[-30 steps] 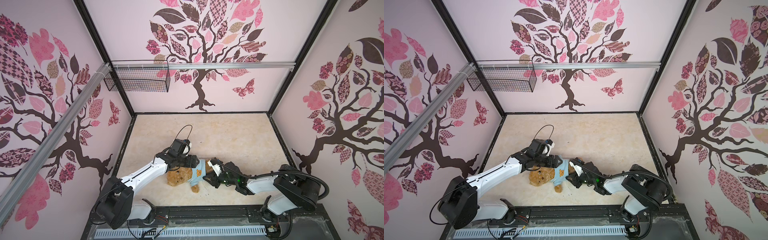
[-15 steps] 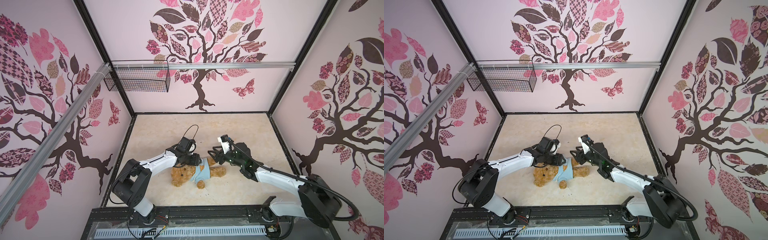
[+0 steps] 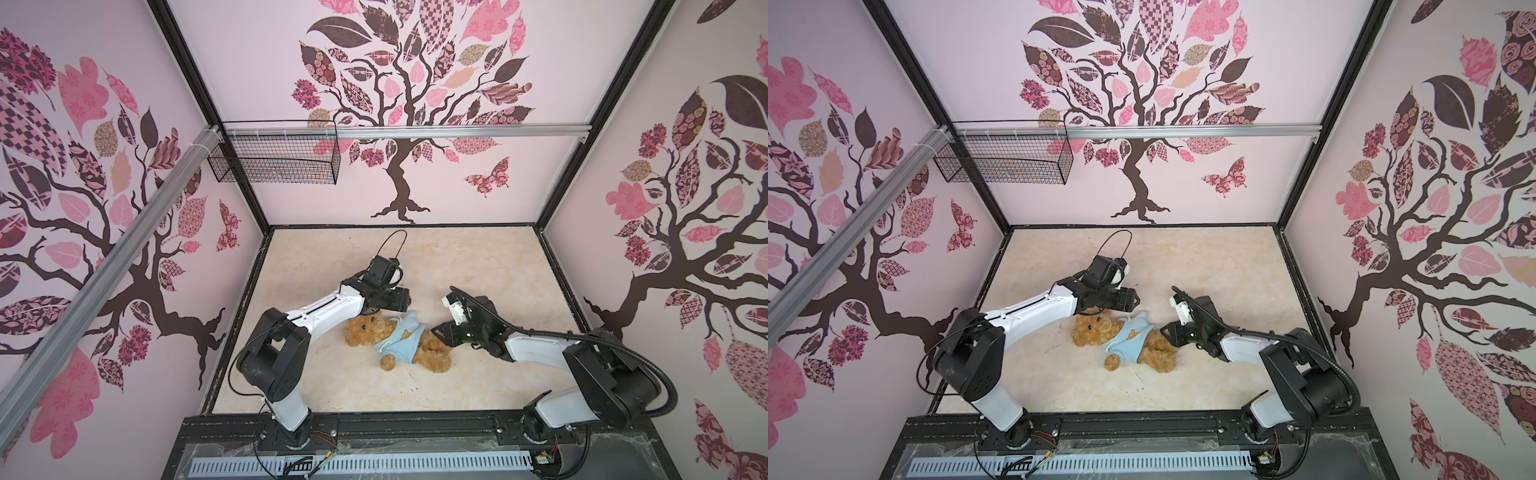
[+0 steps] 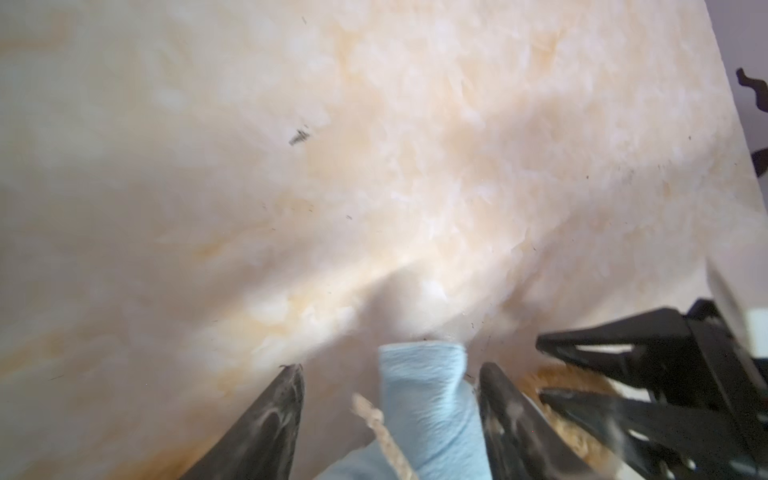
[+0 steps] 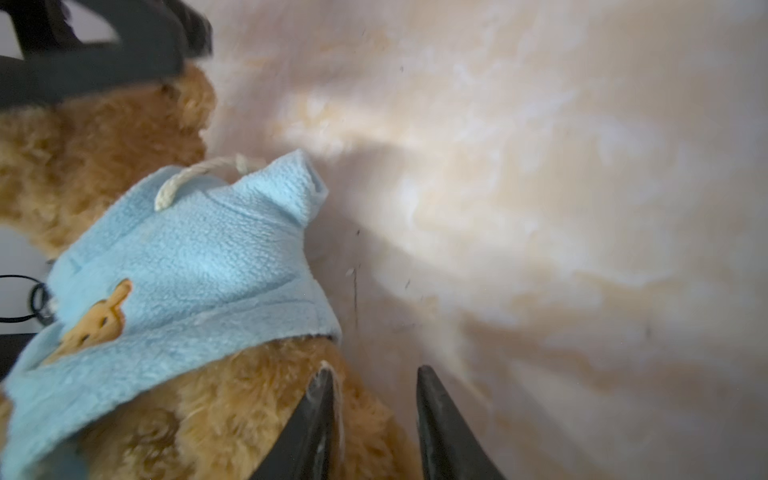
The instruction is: Dress the teddy bear
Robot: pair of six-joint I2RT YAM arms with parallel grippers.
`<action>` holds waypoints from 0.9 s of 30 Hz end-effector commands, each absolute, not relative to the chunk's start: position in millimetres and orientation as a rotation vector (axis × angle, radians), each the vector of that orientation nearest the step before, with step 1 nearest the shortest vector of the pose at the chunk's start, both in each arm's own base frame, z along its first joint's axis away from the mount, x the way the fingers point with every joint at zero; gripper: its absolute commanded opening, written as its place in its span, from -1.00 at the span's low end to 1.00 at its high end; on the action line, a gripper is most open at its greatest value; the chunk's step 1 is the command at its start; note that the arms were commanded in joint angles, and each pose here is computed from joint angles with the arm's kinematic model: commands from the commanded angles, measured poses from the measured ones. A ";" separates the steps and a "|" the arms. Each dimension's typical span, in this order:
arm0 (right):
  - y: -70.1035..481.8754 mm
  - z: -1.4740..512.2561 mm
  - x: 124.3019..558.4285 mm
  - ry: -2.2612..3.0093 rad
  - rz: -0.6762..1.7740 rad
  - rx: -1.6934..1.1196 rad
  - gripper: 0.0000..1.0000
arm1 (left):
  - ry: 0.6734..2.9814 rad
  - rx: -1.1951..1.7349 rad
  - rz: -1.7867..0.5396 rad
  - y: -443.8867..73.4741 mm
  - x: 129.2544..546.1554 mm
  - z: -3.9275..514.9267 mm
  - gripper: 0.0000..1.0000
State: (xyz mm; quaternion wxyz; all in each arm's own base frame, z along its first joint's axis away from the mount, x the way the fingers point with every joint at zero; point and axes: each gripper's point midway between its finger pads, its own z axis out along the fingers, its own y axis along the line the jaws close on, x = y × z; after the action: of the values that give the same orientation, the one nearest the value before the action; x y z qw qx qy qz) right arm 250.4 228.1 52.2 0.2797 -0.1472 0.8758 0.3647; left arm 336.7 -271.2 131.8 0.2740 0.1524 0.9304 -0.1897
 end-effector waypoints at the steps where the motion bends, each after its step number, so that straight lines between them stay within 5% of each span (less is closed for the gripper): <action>1: 251.6 97.7 238.4 2.192 1.189 -0.390 -0.26 | 2.413 0.508 -0.327 -265.2 299.8 154.8 0.43; 8: 239.8 98.1 231.5 2.156 1.093 -0.398 -0.06 | 2.255 0.921 -0.172 -281.7 212.7 146.8 0.52; 17: 219.1 109.3 241.4 2.064 0.913 -0.396 0.25 | 2.171 1.190 0.058 -288.5 222.1 124.8 0.49; 27: 194.1 98.0 245.8 2.078 0.778 -0.296 0.29 | 2.136 1.327 0.134 -318.1 237.9 108.9 0.40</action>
State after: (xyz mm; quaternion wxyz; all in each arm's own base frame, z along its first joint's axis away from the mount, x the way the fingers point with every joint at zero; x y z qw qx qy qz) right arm 242.9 204.0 101.2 0.4267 -0.1334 0.8290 0.3360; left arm 228.6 -306.0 98.6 0.2925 0.4884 0.8208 0.0467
